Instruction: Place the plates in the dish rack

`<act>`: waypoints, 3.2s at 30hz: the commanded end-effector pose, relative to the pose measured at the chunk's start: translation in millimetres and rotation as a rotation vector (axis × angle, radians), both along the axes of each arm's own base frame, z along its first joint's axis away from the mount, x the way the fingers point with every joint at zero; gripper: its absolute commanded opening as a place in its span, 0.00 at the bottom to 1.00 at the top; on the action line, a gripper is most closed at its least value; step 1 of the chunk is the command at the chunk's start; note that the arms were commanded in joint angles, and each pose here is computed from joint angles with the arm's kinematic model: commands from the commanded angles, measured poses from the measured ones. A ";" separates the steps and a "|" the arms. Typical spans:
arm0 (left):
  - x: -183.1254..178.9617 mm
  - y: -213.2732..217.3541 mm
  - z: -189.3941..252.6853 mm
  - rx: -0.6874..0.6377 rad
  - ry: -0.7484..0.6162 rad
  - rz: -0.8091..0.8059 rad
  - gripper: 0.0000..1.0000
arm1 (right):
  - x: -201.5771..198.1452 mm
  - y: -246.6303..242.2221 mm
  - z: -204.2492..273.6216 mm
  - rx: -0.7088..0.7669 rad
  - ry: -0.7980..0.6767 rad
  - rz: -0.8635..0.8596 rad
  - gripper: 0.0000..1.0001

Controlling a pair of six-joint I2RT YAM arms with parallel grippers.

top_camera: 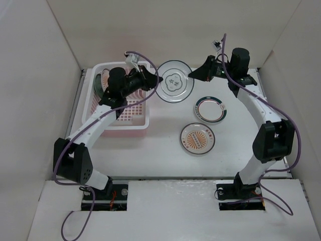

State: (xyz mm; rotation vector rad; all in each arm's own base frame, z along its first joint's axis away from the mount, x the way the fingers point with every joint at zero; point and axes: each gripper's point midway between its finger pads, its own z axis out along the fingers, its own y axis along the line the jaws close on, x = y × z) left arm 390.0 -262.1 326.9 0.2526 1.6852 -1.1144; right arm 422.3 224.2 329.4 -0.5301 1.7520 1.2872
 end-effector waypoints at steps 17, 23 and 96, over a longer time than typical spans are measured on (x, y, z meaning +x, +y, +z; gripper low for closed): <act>47.6 176.2 108.9 0.580 -0.374 0.826 0.00 | 33.2 -33.6 -64.4 -0.270 0.060 -0.453 1.00; 71.2 216.7 73.3 0.739 -0.386 0.939 0.00 | 27.9 -29.2 -72.0 -0.284 0.071 -0.430 1.00; 111.7 258.1 -31.5 0.781 -0.183 1.022 0.00 | 17.4 -0.3 -72.7 -0.290 0.038 -0.325 1.00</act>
